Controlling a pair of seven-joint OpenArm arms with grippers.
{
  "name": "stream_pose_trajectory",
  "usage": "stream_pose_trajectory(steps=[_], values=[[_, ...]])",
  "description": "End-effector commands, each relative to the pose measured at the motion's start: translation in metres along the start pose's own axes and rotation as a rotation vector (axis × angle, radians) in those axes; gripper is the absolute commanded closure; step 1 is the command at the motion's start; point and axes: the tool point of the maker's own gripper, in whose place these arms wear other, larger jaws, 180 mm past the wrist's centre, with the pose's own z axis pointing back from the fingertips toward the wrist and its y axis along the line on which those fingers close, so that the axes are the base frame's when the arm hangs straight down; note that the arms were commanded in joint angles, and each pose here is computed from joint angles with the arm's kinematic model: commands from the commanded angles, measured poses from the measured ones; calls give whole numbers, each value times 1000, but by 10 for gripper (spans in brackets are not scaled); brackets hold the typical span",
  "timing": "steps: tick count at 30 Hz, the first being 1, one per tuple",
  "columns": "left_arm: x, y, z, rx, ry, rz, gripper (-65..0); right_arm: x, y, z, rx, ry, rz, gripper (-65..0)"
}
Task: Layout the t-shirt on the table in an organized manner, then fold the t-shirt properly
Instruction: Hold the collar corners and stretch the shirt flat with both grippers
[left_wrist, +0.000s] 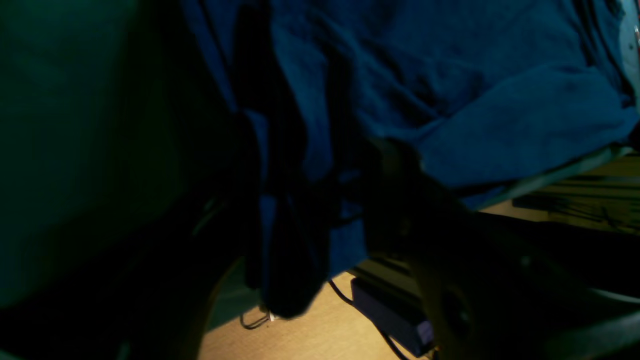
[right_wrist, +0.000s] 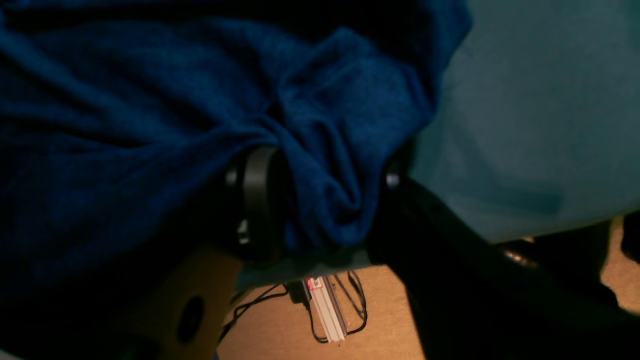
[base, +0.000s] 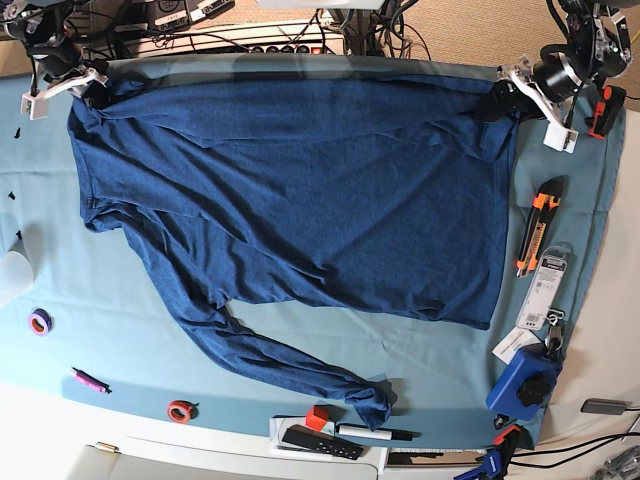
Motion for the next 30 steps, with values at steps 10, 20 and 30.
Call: stream_pose_trajectory(steps=[10,20,30], values=[[0,21,4,110,46,-48,-299,18,-19,9,-86,-20,73,-252],[6,28,4,146,39,-81,-299,23,-28,11,-138,-45,93,-252],[9,27,3,144,31,-85,-299,22,-24,10,-115,-38,117,-336]])
